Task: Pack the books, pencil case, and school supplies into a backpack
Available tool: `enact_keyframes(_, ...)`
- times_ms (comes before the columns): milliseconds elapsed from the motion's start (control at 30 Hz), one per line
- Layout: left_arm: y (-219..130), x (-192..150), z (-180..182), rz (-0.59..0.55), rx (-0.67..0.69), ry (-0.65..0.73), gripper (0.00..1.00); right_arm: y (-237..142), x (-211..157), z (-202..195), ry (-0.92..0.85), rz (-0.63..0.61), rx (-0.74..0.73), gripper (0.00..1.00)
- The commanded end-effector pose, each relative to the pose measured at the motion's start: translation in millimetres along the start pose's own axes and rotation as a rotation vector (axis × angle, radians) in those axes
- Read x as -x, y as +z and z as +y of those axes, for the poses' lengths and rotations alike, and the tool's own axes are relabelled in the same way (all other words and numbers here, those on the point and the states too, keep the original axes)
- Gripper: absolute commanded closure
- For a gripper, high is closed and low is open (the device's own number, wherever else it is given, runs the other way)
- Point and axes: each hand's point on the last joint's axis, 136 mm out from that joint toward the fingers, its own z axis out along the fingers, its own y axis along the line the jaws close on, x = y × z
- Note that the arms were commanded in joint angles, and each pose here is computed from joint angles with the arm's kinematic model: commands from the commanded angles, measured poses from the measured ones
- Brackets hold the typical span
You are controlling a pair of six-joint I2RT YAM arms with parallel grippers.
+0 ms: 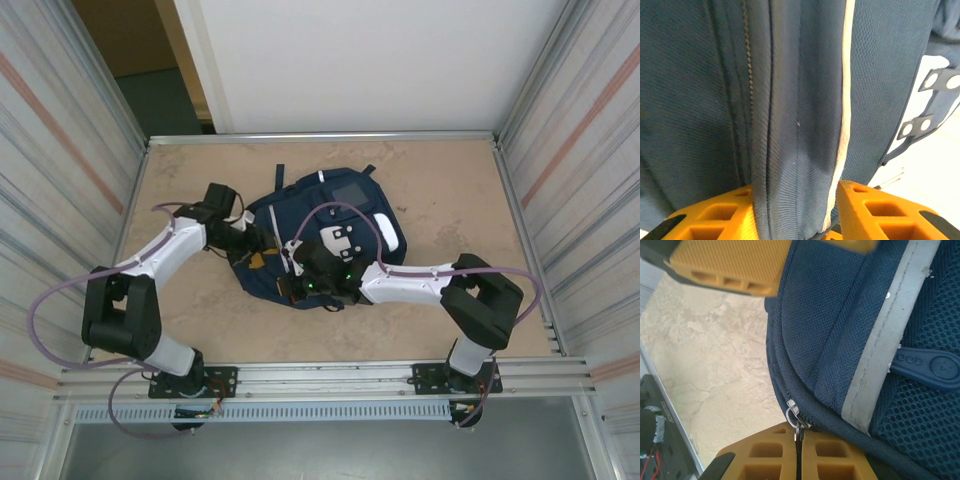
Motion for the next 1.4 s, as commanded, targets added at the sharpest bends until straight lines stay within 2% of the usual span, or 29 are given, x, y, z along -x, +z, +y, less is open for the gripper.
enact_keyframes(0,12,0,-6,0.008,-0.013,-0.017,0.63,1,14,30,-0.030,-0.018,0.098,1.00)
enact_keyframes(33,14,0,-6,0.019,-0.018,-0.023,0.67,0,14,29,-0.029,-0.023,0.089,1.00)
enact_keyframes(67,17,0,-6,0.023,-0.020,-0.024,0.78,0,12,26,-0.029,-0.028,0.076,1.00)
enact_keyframes(100,17,2,-4,0.015,-0.010,-0.023,0.94,-1,13,23,-0.026,-0.035,0.065,1.00)
enact_keyframes(133,16,3,0,0.006,0.000,-0.029,1.00,-2,12,19,-0.023,-0.037,0.054,1.00)
enact_keyframes(233,13,2,5,-0.006,0.001,-0.034,1.00,-7,8,4,-0.022,-0.027,0.010,1.00)
enact_keyframes(467,6,2,20,0.005,0.023,-0.025,1.00,-35,-4,-60,-0.044,-0.044,-0.145,0.99)
enact_keyframes(667,9,2,14,0.043,-0.035,-0.008,1.00,-49,-10,-103,0.021,-0.050,-0.235,0.96)
enact_keyframes(900,3,-4,14,0.033,-0.038,0.007,1.00,-57,-6,-104,0.021,-0.068,-0.230,0.94)
enact_keyframes(967,-2,-5,15,0.010,-0.028,-0.003,0.99,-60,-2,-92,0.005,-0.068,-0.175,0.91)
enact_keyframes(1033,-10,-5,9,-0.010,-0.035,0.004,0.86,-65,2,-73,-0.029,-0.081,-0.081,0.83)
enact_keyframes(1100,-22,-4,1,-0.051,-0.039,0.024,0.78,-75,10,-53,-0.074,-0.112,0.013,0.60)
enact_keyframes(1133,-30,-2,-4,-0.087,-0.042,0.047,0.75,-84,18,-46,-0.093,-0.134,0.036,0.55)
enact_keyframes(1167,-39,-1,-10,-0.122,-0.051,0.082,0.70,-94,26,-41,-0.114,-0.158,0.046,0.56)
enact_keyframes(1200,-48,1,-16,-0.150,-0.062,0.113,0.38,-102,32,-39,-0.128,-0.175,0.047,0.50)
enact_keyframes(1233,-58,3,-21,-0.178,-0.064,0.142,0.02,-115,40,-34,-0.151,-0.202,0.061,0.09)
enact_keyframes(1267,-66,6,-22,-0.204,-0.047,0.160,0.01,-125,46,-33,-0.167,-0.223,0.069,0.01)
enact_keyframes(1367,-92,16,-21,-0.320,0.045,0.234,0.01,-160,70,-41,-0.192,-0.318,0.020,0.01)
